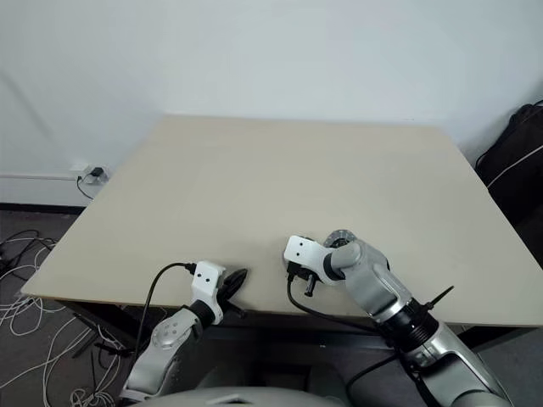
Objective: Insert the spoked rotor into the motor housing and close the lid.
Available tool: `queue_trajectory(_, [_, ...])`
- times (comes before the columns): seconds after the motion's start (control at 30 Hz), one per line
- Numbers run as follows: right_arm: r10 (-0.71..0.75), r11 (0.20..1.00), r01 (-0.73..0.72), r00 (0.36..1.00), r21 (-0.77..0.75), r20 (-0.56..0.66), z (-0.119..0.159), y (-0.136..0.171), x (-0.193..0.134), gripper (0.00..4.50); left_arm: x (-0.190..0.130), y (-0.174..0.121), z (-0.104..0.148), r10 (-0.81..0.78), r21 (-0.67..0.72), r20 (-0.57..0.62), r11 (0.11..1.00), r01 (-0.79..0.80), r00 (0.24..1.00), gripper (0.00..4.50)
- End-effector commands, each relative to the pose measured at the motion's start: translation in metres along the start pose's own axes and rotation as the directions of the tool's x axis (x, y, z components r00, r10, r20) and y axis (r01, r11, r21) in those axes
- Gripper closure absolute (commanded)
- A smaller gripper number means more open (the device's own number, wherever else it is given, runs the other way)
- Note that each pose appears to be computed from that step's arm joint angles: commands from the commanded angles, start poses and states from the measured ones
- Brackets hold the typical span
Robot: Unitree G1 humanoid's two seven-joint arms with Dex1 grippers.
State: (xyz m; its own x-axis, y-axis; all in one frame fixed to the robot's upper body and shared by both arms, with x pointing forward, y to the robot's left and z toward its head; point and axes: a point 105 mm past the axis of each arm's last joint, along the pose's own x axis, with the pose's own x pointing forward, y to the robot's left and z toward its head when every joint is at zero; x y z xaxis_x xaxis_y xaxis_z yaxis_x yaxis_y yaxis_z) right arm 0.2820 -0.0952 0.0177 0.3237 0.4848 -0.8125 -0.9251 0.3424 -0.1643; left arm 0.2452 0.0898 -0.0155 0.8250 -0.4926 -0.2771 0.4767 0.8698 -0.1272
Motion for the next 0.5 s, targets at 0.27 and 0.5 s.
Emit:
queue_trajectory(0.27, [-0.089,0.996,0.091,0.992,-0.016,0.094,0.026,-0.017,-0.007,2.41,0.002,-0.002,0.012,-0.012,0.012,0.051,1.000,0.012,0.999,4.50])
queue_trajectory(0.5, [-0.007,1.000,0.015,0.935,-0.021,0.354,0.069,-0.001,-0.024,1.46,0.001,-0.001,0.012,-0.012,0.014,0.047,1.000,0.011,0.999,4.50])
